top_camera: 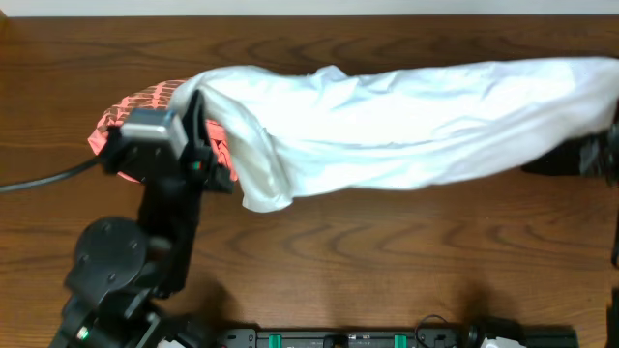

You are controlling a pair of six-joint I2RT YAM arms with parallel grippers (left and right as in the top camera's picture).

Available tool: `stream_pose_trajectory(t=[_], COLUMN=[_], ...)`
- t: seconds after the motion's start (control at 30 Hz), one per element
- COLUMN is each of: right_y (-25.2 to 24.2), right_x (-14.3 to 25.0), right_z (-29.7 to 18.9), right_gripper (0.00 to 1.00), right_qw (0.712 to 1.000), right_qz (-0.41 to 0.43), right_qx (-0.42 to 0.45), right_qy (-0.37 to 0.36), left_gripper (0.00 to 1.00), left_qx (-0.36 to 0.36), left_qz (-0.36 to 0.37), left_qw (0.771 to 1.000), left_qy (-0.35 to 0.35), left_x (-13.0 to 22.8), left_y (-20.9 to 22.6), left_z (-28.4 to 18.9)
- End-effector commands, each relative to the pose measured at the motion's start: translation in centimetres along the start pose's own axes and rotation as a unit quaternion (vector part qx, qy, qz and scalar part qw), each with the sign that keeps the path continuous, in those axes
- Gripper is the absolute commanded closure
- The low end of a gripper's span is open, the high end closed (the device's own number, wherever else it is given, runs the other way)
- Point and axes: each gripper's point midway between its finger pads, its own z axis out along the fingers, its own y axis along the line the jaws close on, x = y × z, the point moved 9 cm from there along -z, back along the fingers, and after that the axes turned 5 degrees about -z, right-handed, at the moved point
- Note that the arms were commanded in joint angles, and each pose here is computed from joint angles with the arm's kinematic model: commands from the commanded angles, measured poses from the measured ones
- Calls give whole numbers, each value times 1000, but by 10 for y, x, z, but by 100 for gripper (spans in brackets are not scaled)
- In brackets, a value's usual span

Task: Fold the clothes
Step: 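Swing the stretched white T-shirt and lay it flat on the table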

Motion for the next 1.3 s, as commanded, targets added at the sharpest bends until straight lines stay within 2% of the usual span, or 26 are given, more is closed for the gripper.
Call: stream_pose_trajectory(t=[0.0, 0.17, 0.37, 0.53, 0.7, 0.8, 0.9, 1.0, 1.13, 1.27], right_y=[-1, 4, 4, 2, -2, -7, -13, -24, -39, -44], right_x=[1, 6, 21, 35, 48, 38, 20, 3, -5, 0], right_z=[-19, -41, -34, 4, 58, 78, 80, 67, 40, 20], right_gripper=[99, 99, 99, 99, 99, 99, 99, 99, 99, 99], right_qw=[1000, 999, 996, 992, 990, 996, 999, 997, 989, 987], right_qz=[16, 38, 50, 54, 22, 15, -12, -34, -35, 1], right_qx=[15, 13, 23, 11, -2, 4, 20, 72, 140, 158], right_qy=[3, 13, 65, 114, 137, 91, 36, -4, -14, 4], left_gripper=[94, 94, 94, 94, 94, 94, 94, 94, 94, 94], left_qx=[4, 60, 101, 58, -45, -86, -79, -88, -146, -144], left_qz=[-2, -30, -32, -4, 68, 72, 43, 17, -9, -26], left_qw=[1000, 998, 992, 992, 987, 988, 994, 996, 989, 988], left_qy=[-15, 8, 62, 110, 138, 110, 65, 19, -30, -52], left_x=[-9, -6, 9, 30, 55, 57, 44, 27, 4, -11], left_y=[6, 5, -1, -5, -6, -9, -15, -13, 4, 15], left_z=[-18, -37, -42, -19, 22, 45, 52, 46, 25, -1])
